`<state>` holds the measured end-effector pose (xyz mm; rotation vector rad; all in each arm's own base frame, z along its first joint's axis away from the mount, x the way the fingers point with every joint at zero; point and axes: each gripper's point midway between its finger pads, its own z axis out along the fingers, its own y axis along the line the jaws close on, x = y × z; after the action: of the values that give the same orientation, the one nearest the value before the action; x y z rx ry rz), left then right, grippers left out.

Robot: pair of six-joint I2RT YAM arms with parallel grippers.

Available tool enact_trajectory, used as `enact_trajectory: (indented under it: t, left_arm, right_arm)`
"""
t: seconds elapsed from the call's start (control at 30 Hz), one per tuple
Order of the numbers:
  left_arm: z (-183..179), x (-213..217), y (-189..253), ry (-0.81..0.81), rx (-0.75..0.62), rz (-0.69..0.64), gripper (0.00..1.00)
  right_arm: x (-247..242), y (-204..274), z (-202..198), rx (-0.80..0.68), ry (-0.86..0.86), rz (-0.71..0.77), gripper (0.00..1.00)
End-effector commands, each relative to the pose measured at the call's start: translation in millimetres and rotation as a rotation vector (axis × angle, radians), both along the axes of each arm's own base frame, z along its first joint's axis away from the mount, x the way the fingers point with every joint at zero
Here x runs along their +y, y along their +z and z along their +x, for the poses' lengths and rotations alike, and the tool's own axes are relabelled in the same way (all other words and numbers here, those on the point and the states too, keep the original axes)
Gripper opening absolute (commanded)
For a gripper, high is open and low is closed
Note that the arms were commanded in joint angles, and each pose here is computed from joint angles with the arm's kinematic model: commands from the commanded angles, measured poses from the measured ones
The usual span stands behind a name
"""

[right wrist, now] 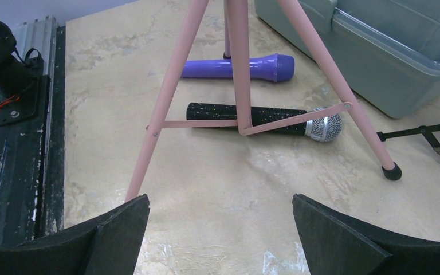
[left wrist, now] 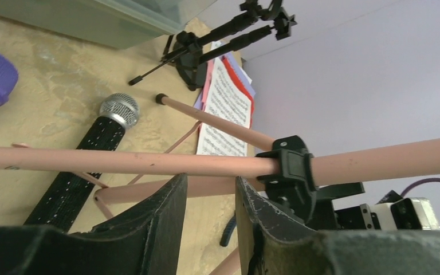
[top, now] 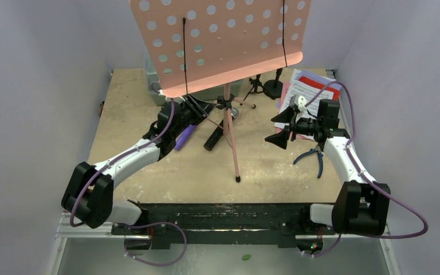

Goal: Pack up the instrument practice props
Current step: Unscrew the knob on the music stand.

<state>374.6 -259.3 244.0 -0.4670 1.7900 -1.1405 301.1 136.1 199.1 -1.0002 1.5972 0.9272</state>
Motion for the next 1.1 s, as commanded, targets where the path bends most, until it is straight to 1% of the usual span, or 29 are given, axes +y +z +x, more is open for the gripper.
enact_trajectory:
  t: [0.0, 0.13, 0.2, 0.3, 0.4, 0.53, 0.6, 0.63, 0.67, 0.77, 0.8, 0.9, 0.97, 1.07]
  left_arm:
    - [2.0, 10.8, 3.9, 0.044, -0.001, 0.049, 0.33]
    - [-3.3, 13.5, 5.5, 0.033, -0.037, 0.066, 0.33]
    - [-7.9, 14.1, 11.1, 0.019, -0.086, 0.071, 0.33]
    - [-17.3, 17.8, 20.2, 0.000, -0.186, 0.077, 0.35]
    - [-33.8, 17.6, 26.3, -0.056, -0.303, 0.073, 0.37]
    - [-53.4, 13.8, 24.3, -0.140, -0.452, 0.101, 0.44]
    - [-63.6, 10.4, 26.4, -0.187, -0.548, 0.127, 0.46]
    - [-68.0, 9.4, 27.5, -0.205, -0.592, 0.138, 0.50]
    - [-70.3, 9.4, 28.5, -0.209, -0.628, 0.150, 0.56]
    - [-68.9, 15.9, 27.4, -0.174, -0.694, 0.213, 0.74]
    - [-68.5, 18.1, 27.4, -0.163, -0.726, 0.246, 0.78]
    - [-67.5, 23.6, 30.3, -0.135, -0.845, 0.358, 0.81]
    - [-66.6, 25.4, 33.4, -0.123, -0.940, 0.448, 0.81]
    - [-63.1, 24.7, 34.5, -0.116, -1.029, 0.539, 0.80]
  right_arm:
    - [2.0, 6.4, 1.9, -0.025, 0.018, 0.002, 0.99]
    - [2.1, 6.9, 1.7, -0.026, 0.019, 0.002, 0.99]
    - [2.1, 6.7, 1.5, -0.025, 0.019, 0.002, 0.99]
    - [2.2, 6.8, 1.4, -0.025, 0.020, 0.003, 0.99]
    - [2.3, 7.5, 1.1, -0.027, 0.021, 0.003, 0.99]
    - [2.6, 7.8, 0.8, -0.028, 0.023, 0.004, 0.99]
    - [2.5, 7.5, 0.5, -0.025, 0.023, 0.004, 0.99]
    - [2.5, 7.6, 0.7, -0.028, 0.023, 0.004, 0.99]
    - [2.5, 8.0, 0.5, -0.028, 0.023, 0.004, 0.99]
    - [2.5, 8.9, 0.4, -0.030, 0.024, 0.003, 0.99]
    - [2.5, 9.0, 0.4, -0.031, 0.024, 0.003, 0.99]
    - [2.5, 8.8, 0.4, -0.031, 0.024, 0.003, 0.99]
    - [2.5, 8.6, 0.1, -0.029, 0.024, 0.004, 0.99]
    - [2.5, 8.2, 0.2, -0.030, 0.024, 0.003, 0.99]
